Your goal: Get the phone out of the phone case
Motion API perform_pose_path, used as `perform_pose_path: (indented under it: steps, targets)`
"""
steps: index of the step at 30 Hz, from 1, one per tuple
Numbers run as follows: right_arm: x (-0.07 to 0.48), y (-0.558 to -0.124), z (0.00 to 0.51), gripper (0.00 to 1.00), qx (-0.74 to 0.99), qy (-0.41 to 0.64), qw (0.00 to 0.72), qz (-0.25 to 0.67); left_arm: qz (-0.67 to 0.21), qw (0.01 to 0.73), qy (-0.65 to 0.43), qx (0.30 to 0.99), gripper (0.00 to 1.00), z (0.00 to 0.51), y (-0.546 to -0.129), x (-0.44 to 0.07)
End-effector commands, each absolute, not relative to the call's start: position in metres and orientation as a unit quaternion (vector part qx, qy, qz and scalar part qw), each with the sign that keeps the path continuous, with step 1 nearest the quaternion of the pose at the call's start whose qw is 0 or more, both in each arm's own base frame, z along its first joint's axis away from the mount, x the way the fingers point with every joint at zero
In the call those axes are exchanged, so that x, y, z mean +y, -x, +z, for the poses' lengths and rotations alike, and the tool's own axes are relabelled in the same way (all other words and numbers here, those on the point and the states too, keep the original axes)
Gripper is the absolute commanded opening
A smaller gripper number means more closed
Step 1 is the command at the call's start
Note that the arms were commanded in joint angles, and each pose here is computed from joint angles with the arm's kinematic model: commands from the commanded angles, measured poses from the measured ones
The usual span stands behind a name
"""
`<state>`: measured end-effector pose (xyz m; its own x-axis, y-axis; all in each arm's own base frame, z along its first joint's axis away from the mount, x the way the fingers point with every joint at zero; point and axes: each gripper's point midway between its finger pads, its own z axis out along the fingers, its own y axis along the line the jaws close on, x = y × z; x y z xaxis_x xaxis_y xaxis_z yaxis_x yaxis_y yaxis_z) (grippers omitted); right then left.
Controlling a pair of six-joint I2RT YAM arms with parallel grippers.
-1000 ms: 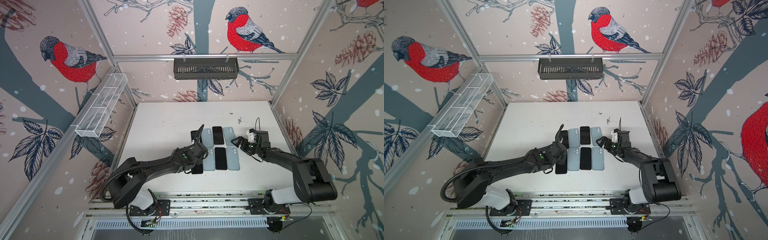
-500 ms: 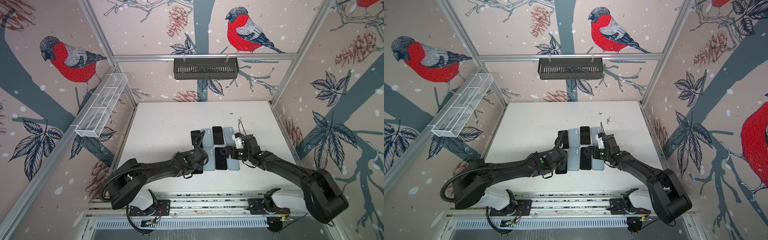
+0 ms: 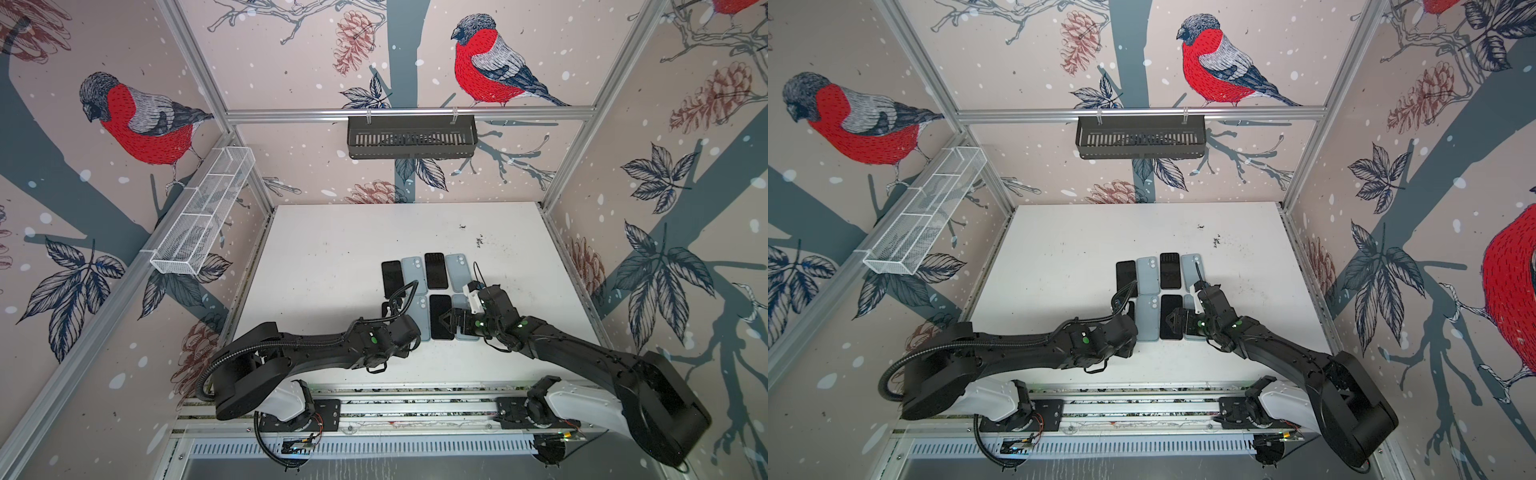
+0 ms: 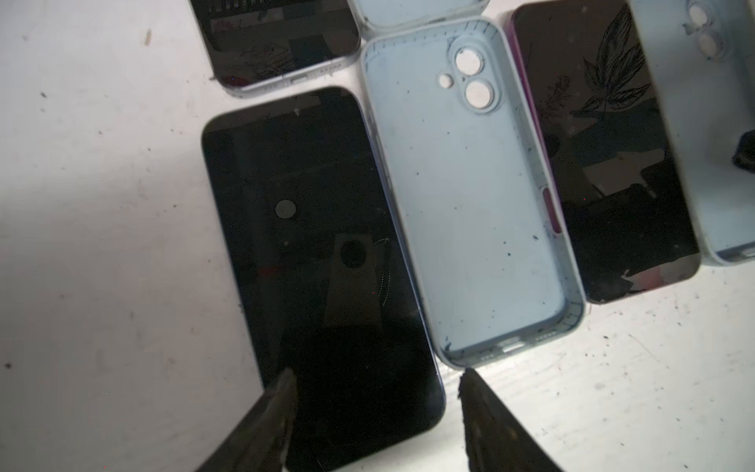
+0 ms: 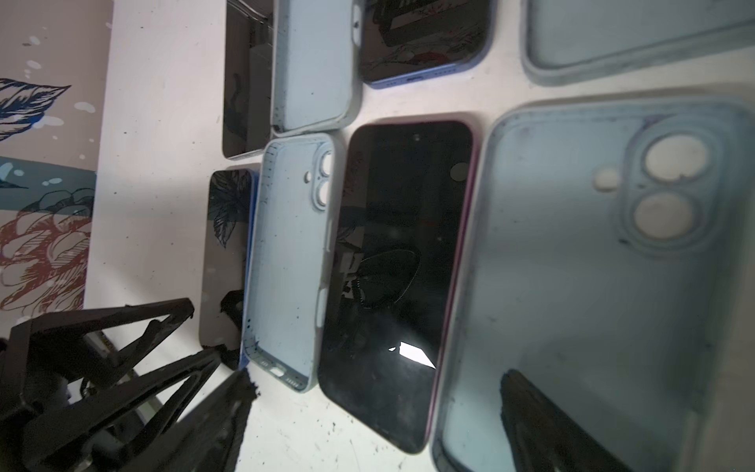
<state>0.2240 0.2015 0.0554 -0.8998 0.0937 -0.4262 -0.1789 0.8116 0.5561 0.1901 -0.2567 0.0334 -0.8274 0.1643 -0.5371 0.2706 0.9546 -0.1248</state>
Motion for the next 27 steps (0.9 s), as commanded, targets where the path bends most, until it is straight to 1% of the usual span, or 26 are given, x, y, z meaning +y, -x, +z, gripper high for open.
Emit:
perform_pose_path:
  steps: [1, 4, 9, 13, 22, 25, 27]
  targets:
    - [0.185, -0.231, 0.046, 0.96, 0.937, -0.005, 0.23, 0.262, -0.07, 0.258, -0.096, 0.959, 0.63, 0.021, -0.186, -0.244]
    - [0.172, -0.235, 0.037, 0.96, 0.944, -0.018, 0.233, 0.232, -0.043, 0.258, -0.091, 0.961, 0.63, 0.015, -0.186, -0.234]
    - [0.16, -0.238, 0.03, 0.96, 0.948, -0.03, 0.233, 0.216, -0.002, 0.258, -0.085, 0.962, 0.63, 0.007, -0.187, -0.219]
    - [0.157, -0.242, 0.032, 0.97, 0.947, -0.031, 0.239, 0.213, -0.008, 0.266, -0.083, 0.96, 0.62, 0.012, -0.189, -0.221]
    - [0.171, -0.247, 0.054, 0.99, 0.934, -0.002, 0.254, 0.251, 0.017, 0.275, -0.074, 0.958, 0.63, 0.014, -0.191, -0.209]
    - [0.179, -0.246, 0.06, 0.99, 0.93, 0.013, 0.253, 0.266, 0.005, 0.286, -0.066, 0.956, 0.63, 0.023, -0.194, -0.212]
    - [0.184, -0.247, 0.066, 1.0, 0.927, 0.023, 0.258, 0.27, -0.015, 0.299, -0.065, 0.952, 0.67, 0.034, -0.198, -0.22]
